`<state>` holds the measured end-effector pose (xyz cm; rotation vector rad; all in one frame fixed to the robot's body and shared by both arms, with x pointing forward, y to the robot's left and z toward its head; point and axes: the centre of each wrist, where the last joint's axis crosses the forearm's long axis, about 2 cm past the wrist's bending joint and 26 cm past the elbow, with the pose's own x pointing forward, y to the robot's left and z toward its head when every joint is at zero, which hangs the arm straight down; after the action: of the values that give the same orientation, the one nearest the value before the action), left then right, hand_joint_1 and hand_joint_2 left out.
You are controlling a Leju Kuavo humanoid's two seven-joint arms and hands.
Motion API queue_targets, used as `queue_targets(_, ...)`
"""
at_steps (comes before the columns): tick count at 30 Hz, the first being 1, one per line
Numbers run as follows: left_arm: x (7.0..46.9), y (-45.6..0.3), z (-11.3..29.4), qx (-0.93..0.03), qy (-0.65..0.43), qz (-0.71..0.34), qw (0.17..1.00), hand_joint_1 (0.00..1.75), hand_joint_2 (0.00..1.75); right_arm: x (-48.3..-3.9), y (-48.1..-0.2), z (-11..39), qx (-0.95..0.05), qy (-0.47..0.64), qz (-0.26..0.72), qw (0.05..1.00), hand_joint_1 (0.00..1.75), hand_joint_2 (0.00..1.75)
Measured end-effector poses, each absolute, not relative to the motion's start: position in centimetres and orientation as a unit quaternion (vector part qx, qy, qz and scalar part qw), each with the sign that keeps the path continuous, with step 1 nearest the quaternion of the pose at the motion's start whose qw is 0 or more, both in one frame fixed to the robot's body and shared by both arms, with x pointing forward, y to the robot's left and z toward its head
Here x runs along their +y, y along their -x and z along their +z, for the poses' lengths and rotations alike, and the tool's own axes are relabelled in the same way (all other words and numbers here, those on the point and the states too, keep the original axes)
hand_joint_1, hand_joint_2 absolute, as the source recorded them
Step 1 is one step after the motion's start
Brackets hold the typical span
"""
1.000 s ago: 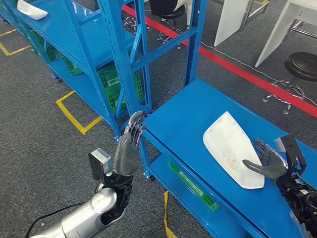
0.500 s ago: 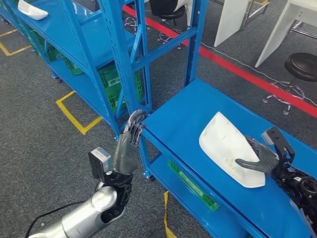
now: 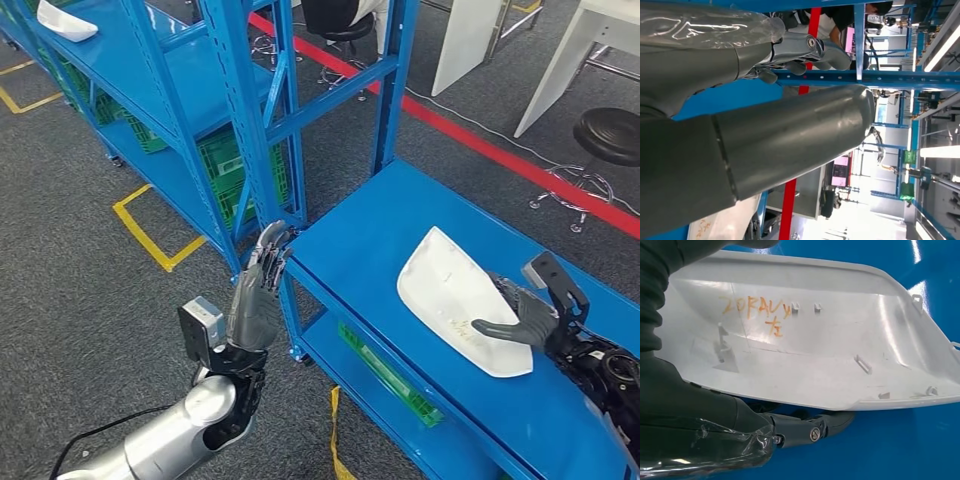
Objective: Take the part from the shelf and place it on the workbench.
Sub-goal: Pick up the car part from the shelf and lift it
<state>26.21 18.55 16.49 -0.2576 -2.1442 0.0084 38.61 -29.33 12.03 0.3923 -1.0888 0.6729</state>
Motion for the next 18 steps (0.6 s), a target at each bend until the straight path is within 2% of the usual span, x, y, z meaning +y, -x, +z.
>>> queue_targets(1,18.55,-26.21,16.49,-0.876,0.105,0.003,0.472,0.0,0.0,-29.35,-38.63,12.03,-0.504,-0.181,0.312,0.785,0.22,1.75)
queue_targets(4,18.58,-26.21,16.48,-0.876,0.105,0.003,0.472,0.0,0.0,-29.37,-38.69,12.0,-0.503,-0.177,0.313,0.786,1.53,1.75)
queue_targets(5,18.6,-26.22,16.47,-0.876,0.105,0.003,0.472,0.0,0.0,-29.39,-38.73,11.99,-0.502,-0.173,0.313,0.787,1.75,1.75)
queue_targets(18,18.71,-26.22,16.44,-0.875,0.097,0.004,0.473,0.0,0.0,-30.23,-39.19,11.66,-0.483,-0.071,0.305,0.818,1.75,1.75)
